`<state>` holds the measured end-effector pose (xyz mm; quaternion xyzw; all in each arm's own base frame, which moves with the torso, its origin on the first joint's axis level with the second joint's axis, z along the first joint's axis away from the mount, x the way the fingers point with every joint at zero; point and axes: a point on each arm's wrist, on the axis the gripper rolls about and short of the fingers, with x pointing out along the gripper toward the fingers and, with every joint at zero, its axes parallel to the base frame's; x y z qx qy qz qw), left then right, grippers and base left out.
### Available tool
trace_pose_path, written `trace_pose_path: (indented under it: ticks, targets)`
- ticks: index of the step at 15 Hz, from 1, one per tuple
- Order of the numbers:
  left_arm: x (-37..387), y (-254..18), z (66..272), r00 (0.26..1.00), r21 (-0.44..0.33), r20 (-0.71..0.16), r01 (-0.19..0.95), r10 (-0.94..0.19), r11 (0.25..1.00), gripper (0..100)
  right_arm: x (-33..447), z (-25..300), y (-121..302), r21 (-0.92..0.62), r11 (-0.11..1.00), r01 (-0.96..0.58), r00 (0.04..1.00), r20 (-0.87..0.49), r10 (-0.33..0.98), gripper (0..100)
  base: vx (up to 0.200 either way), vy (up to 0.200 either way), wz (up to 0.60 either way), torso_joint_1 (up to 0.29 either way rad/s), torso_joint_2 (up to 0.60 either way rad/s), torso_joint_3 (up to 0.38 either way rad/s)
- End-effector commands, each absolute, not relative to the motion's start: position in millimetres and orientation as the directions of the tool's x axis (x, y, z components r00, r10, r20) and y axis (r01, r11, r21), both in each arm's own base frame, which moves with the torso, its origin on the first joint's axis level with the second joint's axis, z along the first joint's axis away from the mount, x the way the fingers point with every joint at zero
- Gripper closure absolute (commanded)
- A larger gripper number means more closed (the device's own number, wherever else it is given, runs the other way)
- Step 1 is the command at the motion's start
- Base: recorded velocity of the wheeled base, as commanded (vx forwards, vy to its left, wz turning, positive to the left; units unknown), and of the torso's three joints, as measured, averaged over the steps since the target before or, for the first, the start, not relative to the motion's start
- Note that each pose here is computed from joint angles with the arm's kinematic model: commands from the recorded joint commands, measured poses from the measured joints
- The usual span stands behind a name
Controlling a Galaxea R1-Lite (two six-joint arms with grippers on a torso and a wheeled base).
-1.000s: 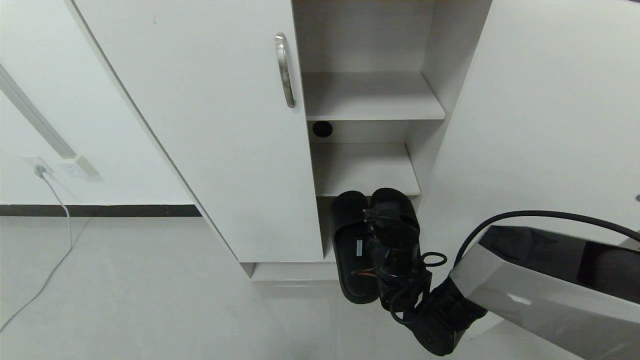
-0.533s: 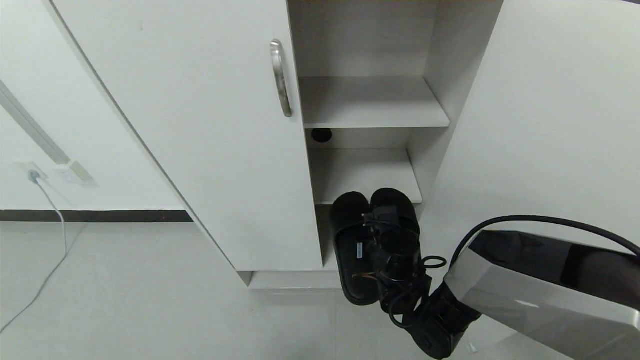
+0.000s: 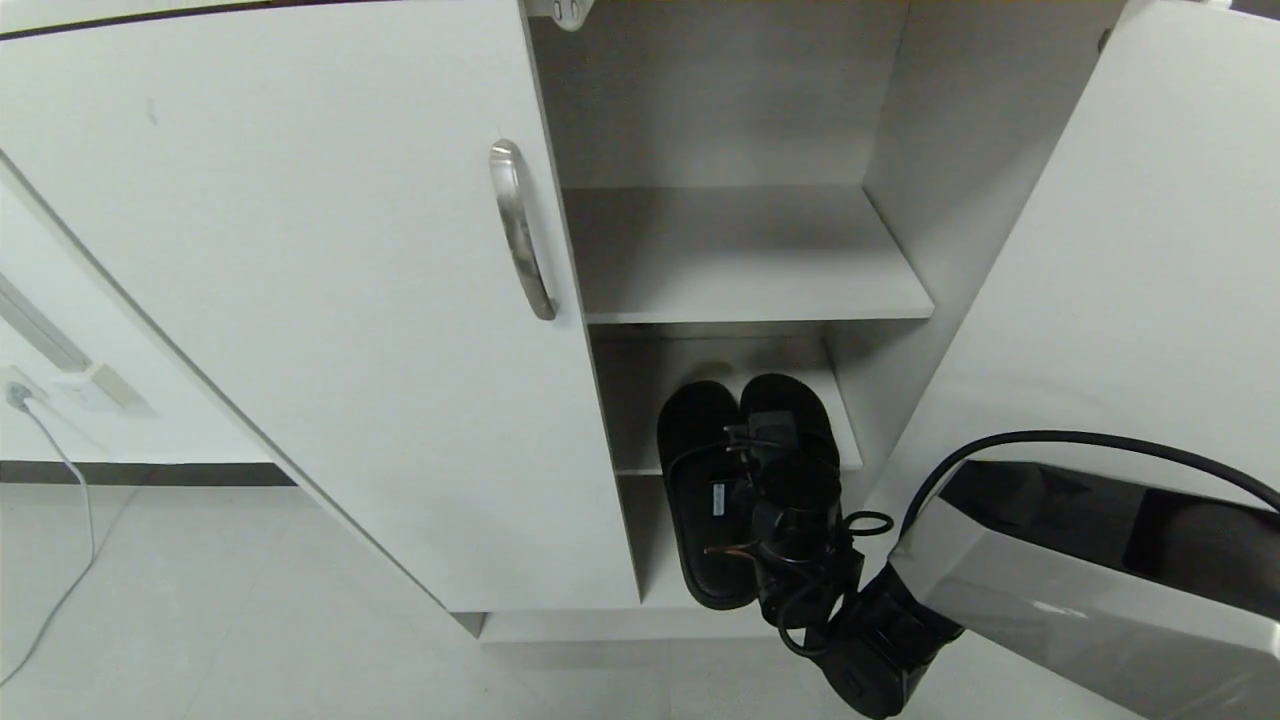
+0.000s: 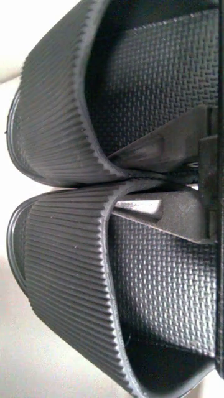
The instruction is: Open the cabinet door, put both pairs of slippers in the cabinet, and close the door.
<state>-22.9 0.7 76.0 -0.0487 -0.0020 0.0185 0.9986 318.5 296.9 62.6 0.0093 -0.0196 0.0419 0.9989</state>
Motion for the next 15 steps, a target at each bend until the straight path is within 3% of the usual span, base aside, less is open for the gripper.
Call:
trace_pose_path:
  ticks: [1,10,15]
  targets:
    - [-23,1,76,0.999,-0.098,0.002,-0.038,0.038,0.994,100,320,66,298,0.020,0.996,-0.087,0.995,0.044,0.086,100,0.000,0.000,0.00,0.000,0.00,0.000]
    - [-23,1,76,0.999,-0.104,0.000,-0.043,0.043,0.994,100,387,74,324,0.042,0.999,-0.034,0.999,0.021,0.034,100,0.000,0.000,0.00,0.000,0.00,0.000]
    - [-23,1,76,0.999,-0.104,0.002,-0.043,0.043,0.994,100,416,83,312,0.060,0.998,0.009,0.999,0.044,-0.012,100,0.000,0.000,0.00,0.000,0.00,0.000]
